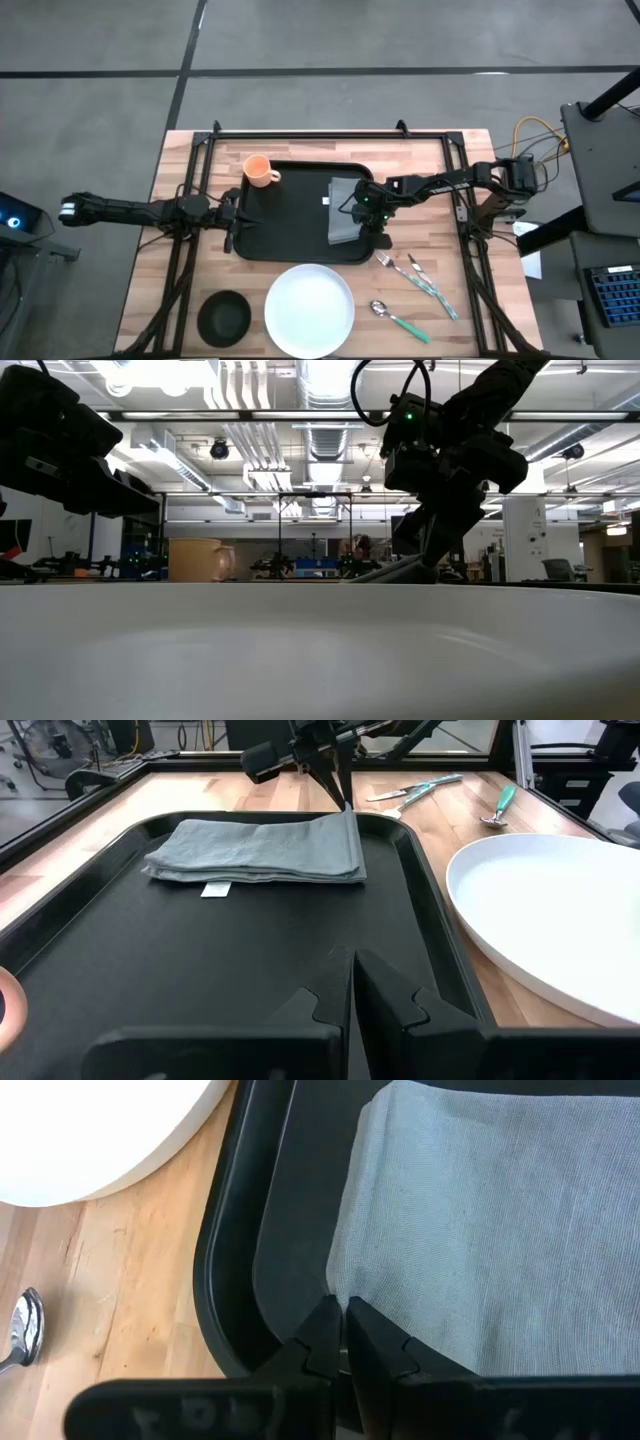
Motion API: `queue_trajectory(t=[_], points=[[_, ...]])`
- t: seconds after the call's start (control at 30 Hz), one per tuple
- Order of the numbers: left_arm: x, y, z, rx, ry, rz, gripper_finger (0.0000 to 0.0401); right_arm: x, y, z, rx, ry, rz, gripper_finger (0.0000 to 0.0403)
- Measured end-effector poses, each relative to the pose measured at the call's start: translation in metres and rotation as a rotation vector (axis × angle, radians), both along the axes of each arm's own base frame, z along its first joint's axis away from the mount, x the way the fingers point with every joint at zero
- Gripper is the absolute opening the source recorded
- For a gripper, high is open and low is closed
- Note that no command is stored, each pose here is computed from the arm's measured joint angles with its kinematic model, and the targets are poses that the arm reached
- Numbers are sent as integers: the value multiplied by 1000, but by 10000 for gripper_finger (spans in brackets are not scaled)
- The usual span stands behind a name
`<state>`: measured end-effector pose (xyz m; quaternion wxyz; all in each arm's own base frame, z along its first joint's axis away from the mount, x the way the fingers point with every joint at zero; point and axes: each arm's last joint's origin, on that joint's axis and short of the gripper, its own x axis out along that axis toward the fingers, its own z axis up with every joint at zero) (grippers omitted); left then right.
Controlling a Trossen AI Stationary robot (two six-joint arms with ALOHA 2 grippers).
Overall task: Set up tray
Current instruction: Put the gray napkin on the right of the black tray
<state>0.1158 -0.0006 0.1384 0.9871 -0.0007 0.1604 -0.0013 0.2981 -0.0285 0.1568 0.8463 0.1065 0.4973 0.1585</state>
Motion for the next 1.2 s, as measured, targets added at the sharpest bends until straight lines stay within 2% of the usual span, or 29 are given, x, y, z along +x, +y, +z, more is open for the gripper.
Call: queue_trajectory(t=[0.87, 1.2], points=[[0, 0, 0, 0, 0, 0, 0, 1, 0, 1, -13, -24, 17, 9], [0, 0, 0, 0, 0, 0, 0, -4, 1, -2, 10, 50, 0, 9]])
